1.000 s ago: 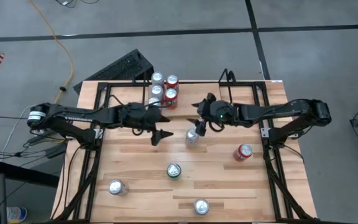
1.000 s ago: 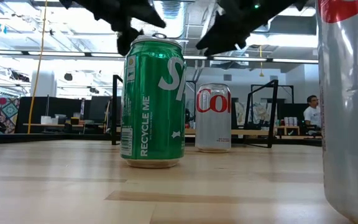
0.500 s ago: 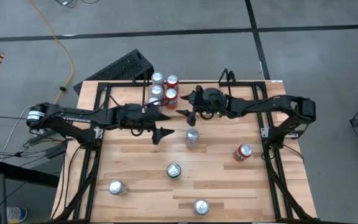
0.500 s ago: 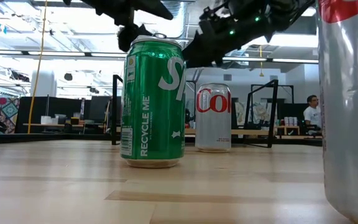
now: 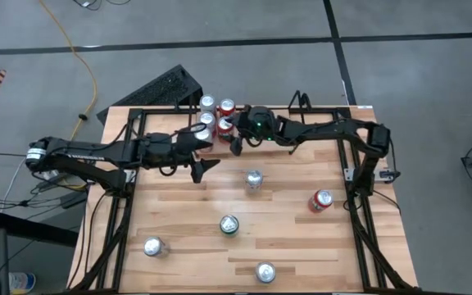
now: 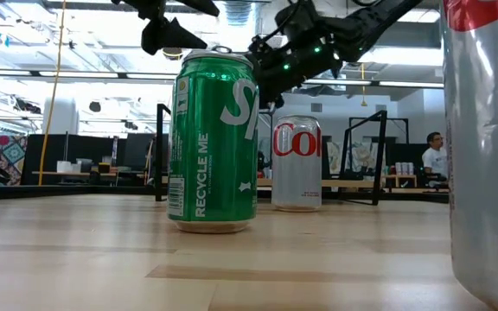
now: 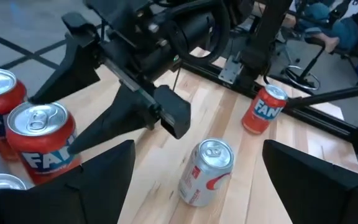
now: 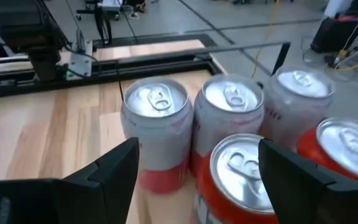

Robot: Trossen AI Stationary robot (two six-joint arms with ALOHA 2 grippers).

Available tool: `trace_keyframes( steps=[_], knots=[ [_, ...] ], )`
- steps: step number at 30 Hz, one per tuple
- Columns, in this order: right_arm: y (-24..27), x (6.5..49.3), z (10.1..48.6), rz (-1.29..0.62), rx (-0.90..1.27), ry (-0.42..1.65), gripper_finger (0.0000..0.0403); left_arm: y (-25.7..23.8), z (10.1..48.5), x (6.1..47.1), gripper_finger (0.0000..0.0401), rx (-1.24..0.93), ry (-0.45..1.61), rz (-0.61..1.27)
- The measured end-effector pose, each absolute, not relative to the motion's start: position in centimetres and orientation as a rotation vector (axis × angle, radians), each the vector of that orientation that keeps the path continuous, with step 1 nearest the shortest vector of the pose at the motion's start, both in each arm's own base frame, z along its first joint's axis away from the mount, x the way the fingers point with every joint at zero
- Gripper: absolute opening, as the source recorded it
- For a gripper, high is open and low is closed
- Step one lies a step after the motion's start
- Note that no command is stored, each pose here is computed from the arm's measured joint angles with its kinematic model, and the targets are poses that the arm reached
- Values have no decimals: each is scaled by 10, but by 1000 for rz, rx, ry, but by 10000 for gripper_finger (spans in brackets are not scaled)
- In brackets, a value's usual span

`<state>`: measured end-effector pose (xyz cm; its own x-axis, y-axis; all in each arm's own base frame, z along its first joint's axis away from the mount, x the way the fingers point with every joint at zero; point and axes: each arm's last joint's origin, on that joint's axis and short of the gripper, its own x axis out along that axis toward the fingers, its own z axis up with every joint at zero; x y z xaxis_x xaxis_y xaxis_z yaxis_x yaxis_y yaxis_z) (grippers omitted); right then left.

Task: Place canned beverage on shelf
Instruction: Put the bottom red soda can on the shelf aligned with the other red soda can

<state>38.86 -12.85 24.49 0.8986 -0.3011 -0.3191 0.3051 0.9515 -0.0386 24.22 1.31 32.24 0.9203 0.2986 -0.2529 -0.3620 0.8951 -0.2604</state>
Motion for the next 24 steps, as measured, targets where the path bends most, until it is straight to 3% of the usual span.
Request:
trace_keyframes(
  steps=[24],
  knots=[
    [-149, 382, 235, -542, -23, 464, 301, 14, 318, 241, 336, -293, 253, 363]
  ],
)
